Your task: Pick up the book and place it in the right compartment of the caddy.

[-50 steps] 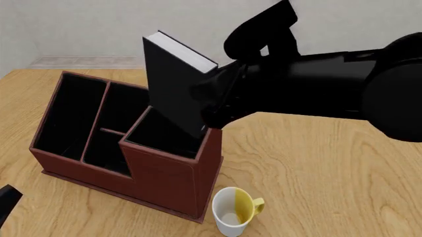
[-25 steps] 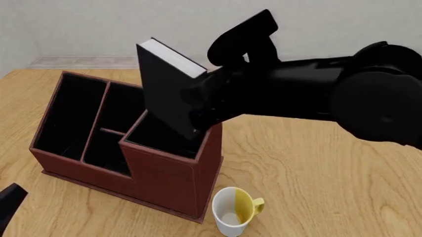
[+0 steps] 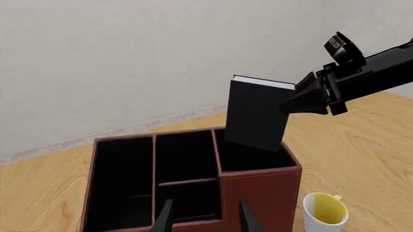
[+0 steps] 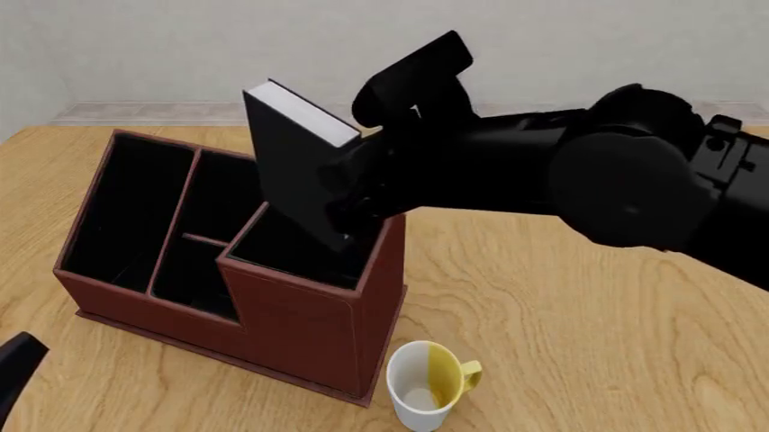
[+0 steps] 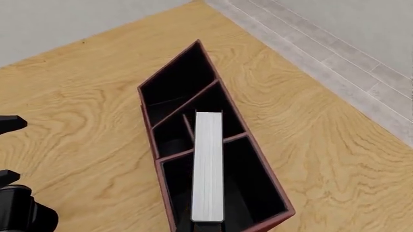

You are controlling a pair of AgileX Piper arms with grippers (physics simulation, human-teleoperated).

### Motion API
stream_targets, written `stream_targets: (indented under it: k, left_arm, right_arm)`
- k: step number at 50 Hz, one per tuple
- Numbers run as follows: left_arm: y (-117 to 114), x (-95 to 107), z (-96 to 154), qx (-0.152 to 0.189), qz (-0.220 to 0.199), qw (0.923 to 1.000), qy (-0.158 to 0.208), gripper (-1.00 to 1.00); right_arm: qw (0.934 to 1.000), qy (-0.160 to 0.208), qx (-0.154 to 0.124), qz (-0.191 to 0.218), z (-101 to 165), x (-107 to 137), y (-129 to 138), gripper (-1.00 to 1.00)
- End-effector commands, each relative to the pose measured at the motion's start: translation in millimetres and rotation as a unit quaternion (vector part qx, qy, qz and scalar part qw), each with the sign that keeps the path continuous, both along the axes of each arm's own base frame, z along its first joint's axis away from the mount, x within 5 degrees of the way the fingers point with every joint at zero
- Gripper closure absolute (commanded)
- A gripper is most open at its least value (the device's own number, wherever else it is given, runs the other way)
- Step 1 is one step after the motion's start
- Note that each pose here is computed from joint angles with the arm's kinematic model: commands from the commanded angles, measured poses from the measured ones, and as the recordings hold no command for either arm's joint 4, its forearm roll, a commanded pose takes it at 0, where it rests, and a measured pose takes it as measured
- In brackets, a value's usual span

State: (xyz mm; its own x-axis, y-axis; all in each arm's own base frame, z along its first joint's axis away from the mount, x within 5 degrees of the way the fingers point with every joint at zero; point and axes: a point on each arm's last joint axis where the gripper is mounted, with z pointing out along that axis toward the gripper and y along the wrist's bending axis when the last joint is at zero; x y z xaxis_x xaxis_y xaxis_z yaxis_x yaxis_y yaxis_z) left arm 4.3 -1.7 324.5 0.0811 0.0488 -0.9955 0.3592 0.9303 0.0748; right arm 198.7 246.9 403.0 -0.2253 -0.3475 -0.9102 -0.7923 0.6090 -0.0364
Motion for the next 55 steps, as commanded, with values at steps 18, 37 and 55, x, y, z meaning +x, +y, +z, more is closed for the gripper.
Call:
stream_targets:
  k: [18, 37, 55]
  left_arm:
    - [-1.2, 3.7, -4.5, -0.007, 0.015, 0.9999, 0.000, -1.00]
    - [-2.3, 7.2, -9.3, -0.009, 0.017, 0.9998, 0.000, -1.00]
    - [-2.6, 8.0, -10.6, -0.008, 0.019, 0.9998, 0.000, -1.00]
  right_arm:
    - [0.9999, -0.003, -0.010, -0.008, -12.8, 9.6, 2.7, 1.00]
    - [0.9998, 0.003, -0.013, -0.016, -27.0, 15.4, 2.3, 1.00]
    - [0.9995, 0.011, -0.012, -0.028, -39.6, 22.7, 1.5, 1.00]
